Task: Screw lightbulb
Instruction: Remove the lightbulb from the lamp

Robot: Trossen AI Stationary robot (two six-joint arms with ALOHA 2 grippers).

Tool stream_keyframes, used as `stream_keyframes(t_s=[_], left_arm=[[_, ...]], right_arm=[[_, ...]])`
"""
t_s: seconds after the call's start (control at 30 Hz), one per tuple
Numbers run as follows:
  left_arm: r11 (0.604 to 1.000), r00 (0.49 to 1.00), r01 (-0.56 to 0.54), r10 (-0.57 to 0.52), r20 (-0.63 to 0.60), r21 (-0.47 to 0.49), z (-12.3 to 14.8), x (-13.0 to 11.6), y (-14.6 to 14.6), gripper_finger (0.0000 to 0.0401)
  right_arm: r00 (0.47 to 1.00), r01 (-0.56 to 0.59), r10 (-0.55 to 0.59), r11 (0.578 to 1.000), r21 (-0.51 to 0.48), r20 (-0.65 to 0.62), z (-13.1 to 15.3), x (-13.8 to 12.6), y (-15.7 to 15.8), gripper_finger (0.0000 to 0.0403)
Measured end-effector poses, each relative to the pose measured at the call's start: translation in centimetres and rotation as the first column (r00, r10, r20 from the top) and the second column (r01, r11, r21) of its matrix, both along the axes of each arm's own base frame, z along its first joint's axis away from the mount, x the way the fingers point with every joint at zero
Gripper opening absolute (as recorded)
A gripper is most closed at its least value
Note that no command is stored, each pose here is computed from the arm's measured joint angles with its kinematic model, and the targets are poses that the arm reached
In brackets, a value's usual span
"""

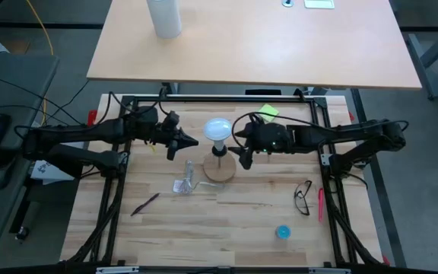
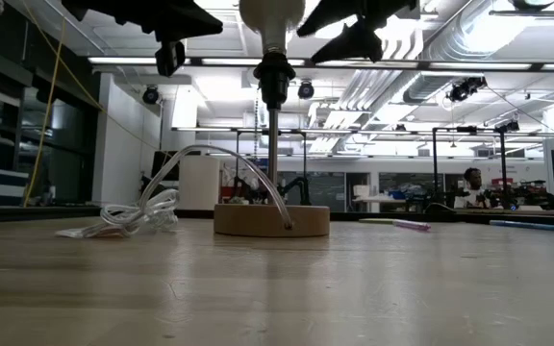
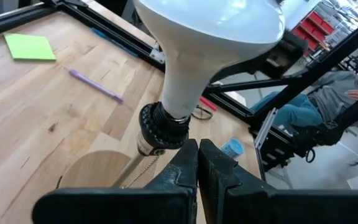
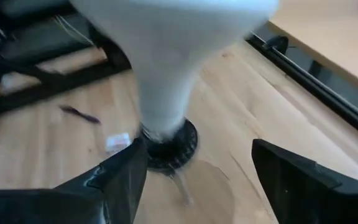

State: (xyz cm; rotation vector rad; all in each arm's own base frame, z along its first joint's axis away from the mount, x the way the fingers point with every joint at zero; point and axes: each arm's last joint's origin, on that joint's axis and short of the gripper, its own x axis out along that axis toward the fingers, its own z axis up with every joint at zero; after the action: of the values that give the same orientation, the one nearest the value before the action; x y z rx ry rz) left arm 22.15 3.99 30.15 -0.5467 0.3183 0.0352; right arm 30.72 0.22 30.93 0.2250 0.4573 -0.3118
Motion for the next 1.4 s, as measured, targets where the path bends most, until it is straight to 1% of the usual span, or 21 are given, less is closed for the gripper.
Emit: stream_keyframes(t_s=[0.1,0.27,0.43,0.6,0.7,0.77,0.9,1.03,1.13,1.2,1.27,1.33,1.4], left_arm=[[1.0,1.0,-0.012,0.012,0.004,0.006,0.1,-0.2,0.0,0.0],[0.999,1.0,-0.028,0.028,0.009,0.026,0.3,-0.4,0.0,0.0],[0.999,0.999,-0.033,0.033,0.01,0.029,0.4,-0.5,0.0,0.0],[0.998,0.999,-0.042,0.042,0.008,0.043,0.3,-0.5,0.0,0.0],[0.997,0.999,-0.04,0.04,0.009,0.059,0.3,-0.5,0.1,0.0],[0.997,0.999,-0.043,0.042,0.008,0.071,0.3,-0.5,0.1,0.0],[0.993,0.998,-0.057,0.056,0.008,0.1,0.3,-0.5,0.2,0.0],[0.989,0.999,-0.047,0.045,0.015,0.137,0.4,-0.5,0.2,0.0],[0.986,0.999,-0.042,0.037,0.032,0.164,0.5,-0.5,0.2,0.0],[0.983,0.997,-0.047,0.034,0.075,0.178,0.3,-0.4,0.2,0.0],[0.982,0.991,-0.058,0.036,0.126,0.177,-0.6,-0.3,0.2,0.0],[0.988,0.98,-0.076,0.049,0.195,0.137,-2.3,-0.4,0.2,0.0],[0.992,0.953,-0.098,0.068,0.296,0.085,-4.1,-0.8,0.1,0.0]], right_arm=[[0.997,-0.025,0.024,1.0,0.017,0.077,0.2,0.9,0.1,0.0282],[0.989,-0.038,0.035,0.999,0.021,0.141,-0.5,2.5,0.3,0.0282],[0.986,0.007,-0.008,1.0,0.006,0.165,-1.7,4.0,0.1,0.0282],[0.97,0.002,0.004,1.0,-0.025,0.242,-2.0,5.3,0.1,0.0281],[0.966,0.043,-0.034,0.999,-0.03,0.256,-1.9,5.2,0.1,0.0264],[0.964,0.071,-0.058,0.997,-0.039,0.26,-1.5,4.9,0.0,0.0236],[0.955,0.072,-0.044,0.994,-0.088,0.293,0.4,3.7,-0.2,0.017],[0.956,0.086,-0.038,0.984,-0.155,0.29,2.4,1.8,-0.8,0.0163],[0.951,0.132,-0.074,0.975,-0.178,0.301,4.2,-0.3,-1.5,0.0162],[0.946,0.168,-0.107,0.969,-0.182,0.306,5.4,-1.9,-1.8,0.0163],[0.942,0.203,-0.139,0.961,-0.186,0.306,6.9,-3.5,-1.9,0.0167],[0.939,0.237,-0.173,0.952,-0.192,0.298,8.1,-5.1,-2.0,0.0167],[0.935,0.256,-0.191,0.947,-0.196,0.298,9.5,-6.5,-1.8,0.0163]])
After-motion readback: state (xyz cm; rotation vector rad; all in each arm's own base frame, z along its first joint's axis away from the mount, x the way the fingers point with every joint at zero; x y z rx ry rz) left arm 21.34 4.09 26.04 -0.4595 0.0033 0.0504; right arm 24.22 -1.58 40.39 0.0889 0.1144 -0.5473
